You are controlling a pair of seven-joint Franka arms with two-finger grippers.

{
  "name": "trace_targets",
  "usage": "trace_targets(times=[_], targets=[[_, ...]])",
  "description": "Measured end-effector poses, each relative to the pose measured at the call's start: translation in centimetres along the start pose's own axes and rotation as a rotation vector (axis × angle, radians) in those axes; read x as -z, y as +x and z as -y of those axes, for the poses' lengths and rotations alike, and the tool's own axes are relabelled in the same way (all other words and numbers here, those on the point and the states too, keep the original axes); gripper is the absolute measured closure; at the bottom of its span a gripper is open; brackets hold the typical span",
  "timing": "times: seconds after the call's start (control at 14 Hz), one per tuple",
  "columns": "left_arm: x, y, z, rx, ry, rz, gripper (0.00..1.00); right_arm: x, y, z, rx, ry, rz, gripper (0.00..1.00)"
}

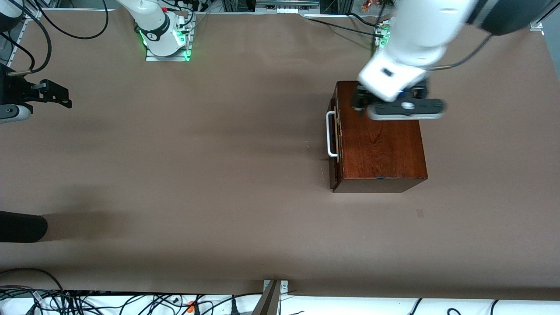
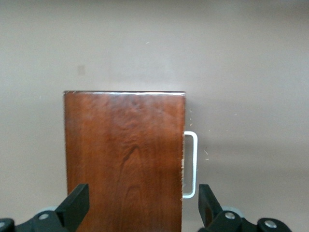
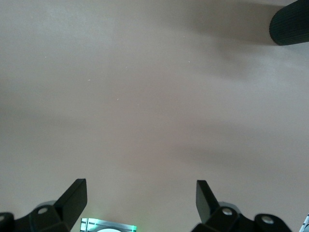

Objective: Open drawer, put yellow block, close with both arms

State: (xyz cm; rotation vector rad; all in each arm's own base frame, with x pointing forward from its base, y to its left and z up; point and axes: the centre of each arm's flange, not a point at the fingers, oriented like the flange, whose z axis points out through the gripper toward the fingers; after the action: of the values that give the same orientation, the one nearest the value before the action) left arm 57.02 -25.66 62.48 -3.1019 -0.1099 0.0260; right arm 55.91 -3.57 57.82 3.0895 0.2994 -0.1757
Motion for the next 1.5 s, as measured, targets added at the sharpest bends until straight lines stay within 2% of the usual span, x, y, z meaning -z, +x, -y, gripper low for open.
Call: trace_targets(times=[0.29,0.5,0.64,1.0,1.5], targets=[[0.0,3.6,12.0,0.036,-0.036,0.058,0.0,0.0,0.0,0.0,0.0,0.0,0.0,0.0],[-0.7,3.4,17.4,0.054,-0.04,0.084,0.0,0.0,0.0,0.0,0.0,0.001,0.0,0.0],[-1.2,2.4,19.8,0.018,-0.038,0.071,0.0,0.0,0.0,0.0,0.0,0.001,0.0,0.0],[-2.6,-1.4,20.7,-0.098,-0.052,0.037,0.0,0.0,0.0,0.0,0.0,0.001,0.0,0.0],[-1.5,-2.0,21.1,-0.11,-0.058,0.016,0.0,-0.1,-0.1,-0.4,-0.009,0.013,-0.002,0.0]])
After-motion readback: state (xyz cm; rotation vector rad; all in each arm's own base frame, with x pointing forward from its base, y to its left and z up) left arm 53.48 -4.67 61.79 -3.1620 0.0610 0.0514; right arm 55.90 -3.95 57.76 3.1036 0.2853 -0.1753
